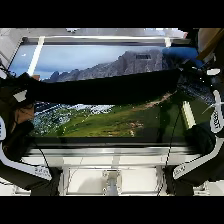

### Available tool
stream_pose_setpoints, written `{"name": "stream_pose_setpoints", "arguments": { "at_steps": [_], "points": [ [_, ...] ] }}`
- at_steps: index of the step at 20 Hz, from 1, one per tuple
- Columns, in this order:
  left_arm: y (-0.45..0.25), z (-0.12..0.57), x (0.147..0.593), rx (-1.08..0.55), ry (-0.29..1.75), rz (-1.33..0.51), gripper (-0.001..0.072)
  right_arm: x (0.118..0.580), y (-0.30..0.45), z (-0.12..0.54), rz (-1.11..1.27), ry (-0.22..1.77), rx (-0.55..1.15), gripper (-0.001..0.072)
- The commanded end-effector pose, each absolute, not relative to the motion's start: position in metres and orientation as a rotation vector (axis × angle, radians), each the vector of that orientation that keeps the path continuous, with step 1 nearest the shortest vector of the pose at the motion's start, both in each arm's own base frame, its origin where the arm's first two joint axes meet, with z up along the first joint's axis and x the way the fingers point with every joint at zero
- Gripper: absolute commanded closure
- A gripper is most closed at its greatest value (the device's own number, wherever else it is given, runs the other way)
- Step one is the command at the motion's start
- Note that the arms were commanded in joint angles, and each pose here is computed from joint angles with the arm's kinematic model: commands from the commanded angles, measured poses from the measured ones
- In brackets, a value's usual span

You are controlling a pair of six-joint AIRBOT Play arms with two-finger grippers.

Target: Fold the clothes and pants, and hang the long-sleeved shirts on hangers.

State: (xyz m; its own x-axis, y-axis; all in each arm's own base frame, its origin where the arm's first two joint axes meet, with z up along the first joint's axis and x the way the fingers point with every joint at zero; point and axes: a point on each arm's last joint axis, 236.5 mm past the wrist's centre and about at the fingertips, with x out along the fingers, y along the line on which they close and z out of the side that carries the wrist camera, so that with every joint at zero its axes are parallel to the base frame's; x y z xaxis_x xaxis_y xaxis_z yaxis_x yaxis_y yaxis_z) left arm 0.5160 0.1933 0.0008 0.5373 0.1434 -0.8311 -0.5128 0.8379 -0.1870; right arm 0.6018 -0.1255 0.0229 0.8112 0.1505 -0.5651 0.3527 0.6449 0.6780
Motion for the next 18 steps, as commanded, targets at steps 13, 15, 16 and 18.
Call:
{"name": "stream_pose_setpoints", "arguments": {
  "at_steps": [13, 15, 16, 18],
  "points": [
    [0.153, 0.145, 0.563, -0.495, 0.51, 0.259, 0.0282, 0.566, -0.183, 0.062, -0.082, 0.742, 0.831, 0.0372],
    [0.129, 0.185, 0.549, -0.427, 0.484, 0.202, 0.0283, 0.548, -0.216, 0.061, -0.147, 0.78, 0.733, 0.0375],
    [0.113, 0.201, 0.544, -0.388, 0.476, 0.165, 0.0284, 0.541, -0.229, 0.059, -0.174, 0.794, 0.704, 0.0376],
    [0.069, 0.228, 0.535, -0.286, 0.458, 0.067, 0.0285, 0.531, -0.238, 0.049, -0.202, 0.832, 0.672, 0.0377]
  ]
}}
